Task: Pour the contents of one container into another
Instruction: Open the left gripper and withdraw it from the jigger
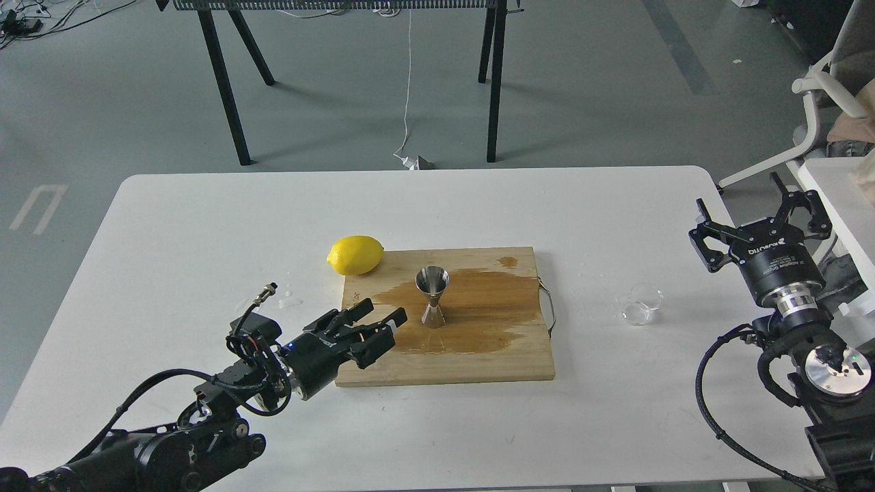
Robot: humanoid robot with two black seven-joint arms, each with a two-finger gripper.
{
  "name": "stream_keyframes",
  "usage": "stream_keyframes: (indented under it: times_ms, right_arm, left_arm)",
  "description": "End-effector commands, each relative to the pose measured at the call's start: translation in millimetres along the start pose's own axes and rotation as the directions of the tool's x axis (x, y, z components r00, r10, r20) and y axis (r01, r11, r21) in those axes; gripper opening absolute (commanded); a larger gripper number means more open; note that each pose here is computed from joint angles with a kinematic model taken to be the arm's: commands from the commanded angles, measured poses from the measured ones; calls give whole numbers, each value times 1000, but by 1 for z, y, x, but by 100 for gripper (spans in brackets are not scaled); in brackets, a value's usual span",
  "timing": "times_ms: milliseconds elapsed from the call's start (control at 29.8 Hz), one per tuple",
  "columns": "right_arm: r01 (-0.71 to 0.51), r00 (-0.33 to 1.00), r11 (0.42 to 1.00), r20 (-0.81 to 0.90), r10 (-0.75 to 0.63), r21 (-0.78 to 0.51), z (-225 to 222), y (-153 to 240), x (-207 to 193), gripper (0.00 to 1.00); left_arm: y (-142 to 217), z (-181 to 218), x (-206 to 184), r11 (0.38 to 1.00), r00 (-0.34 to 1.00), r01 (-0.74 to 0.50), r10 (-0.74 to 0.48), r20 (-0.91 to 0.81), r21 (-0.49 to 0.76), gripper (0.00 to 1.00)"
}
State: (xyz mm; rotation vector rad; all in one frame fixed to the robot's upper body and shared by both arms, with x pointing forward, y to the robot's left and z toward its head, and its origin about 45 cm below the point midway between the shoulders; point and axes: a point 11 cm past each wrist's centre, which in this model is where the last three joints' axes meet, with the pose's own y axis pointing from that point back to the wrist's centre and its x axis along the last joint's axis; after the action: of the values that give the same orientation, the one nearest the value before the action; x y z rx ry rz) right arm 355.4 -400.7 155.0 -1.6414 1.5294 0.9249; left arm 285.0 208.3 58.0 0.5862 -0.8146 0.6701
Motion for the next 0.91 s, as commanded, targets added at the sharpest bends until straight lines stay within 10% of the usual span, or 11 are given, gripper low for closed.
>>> stream_keyframes:
  times_ms: [0, 537, 873]
  right_arm:
    - [-8, 1000, 1000, -1, 8, -19, 3, 4, 3, 99]
    - [-14, 997, 969, 75, 34, -248, 20, 42, 8, 99]
    - [-44, 972, 974, 215, 93, -223, 37, 60, 22, 99]
  left_arm:
    - [26, -9, 13, 998, 997, -47, 49, -57, 42, 87]
    - [27, 4, 93, 996, 680, -62, -9, -733, -69, 88]
    - [31, -1, 143, 939, 238, -329, -24, -971, -104, 89]
